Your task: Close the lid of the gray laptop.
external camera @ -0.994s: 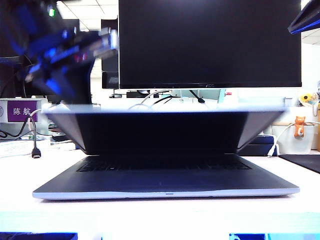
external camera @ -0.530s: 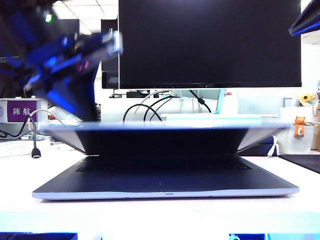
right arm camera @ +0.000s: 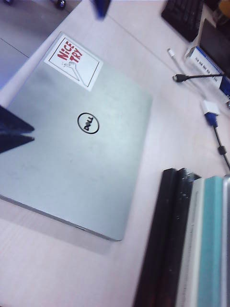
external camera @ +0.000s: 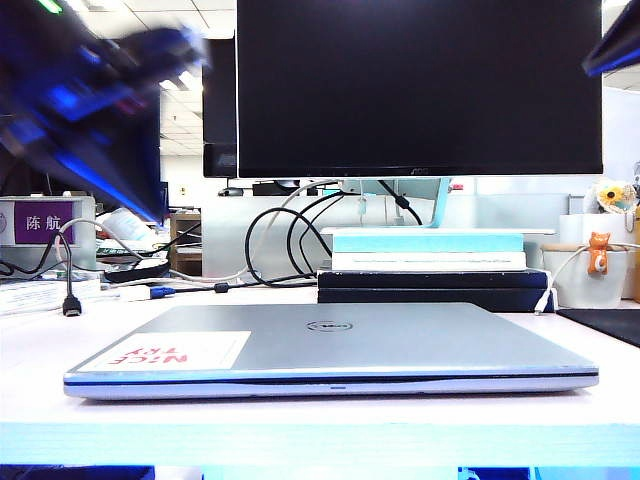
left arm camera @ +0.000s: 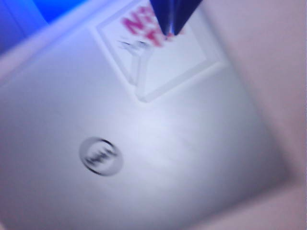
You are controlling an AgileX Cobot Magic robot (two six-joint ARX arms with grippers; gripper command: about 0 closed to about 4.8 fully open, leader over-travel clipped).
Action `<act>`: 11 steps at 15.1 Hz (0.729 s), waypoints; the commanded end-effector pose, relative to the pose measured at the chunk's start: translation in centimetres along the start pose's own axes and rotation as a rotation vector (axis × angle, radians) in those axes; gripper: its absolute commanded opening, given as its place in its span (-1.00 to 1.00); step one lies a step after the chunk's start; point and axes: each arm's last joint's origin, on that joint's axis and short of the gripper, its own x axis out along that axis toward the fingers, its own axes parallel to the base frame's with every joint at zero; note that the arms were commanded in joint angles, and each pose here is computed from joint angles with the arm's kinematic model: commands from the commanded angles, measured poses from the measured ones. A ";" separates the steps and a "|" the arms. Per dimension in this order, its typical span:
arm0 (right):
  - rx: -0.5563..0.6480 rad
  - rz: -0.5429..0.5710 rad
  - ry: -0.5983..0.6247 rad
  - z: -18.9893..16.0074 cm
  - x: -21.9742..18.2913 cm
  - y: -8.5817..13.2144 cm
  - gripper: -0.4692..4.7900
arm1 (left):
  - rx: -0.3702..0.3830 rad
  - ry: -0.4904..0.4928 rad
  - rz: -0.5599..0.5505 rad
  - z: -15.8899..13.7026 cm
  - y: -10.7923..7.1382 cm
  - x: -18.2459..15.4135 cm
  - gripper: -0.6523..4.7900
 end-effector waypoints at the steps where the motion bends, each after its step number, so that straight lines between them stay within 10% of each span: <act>1: -0.093 -0.016 -0.104 0.6 -1.7 1.3 -0.84 | 0.058 -0.266 0.096 0.7 0.4 -5.6 -0.70; 11: -0.206 -0.307 -0.580 -5.6 -2.0 0.7 -0.84 | -0.135 -0.740 0.408 -8.7 6.2 -9.8 -0.67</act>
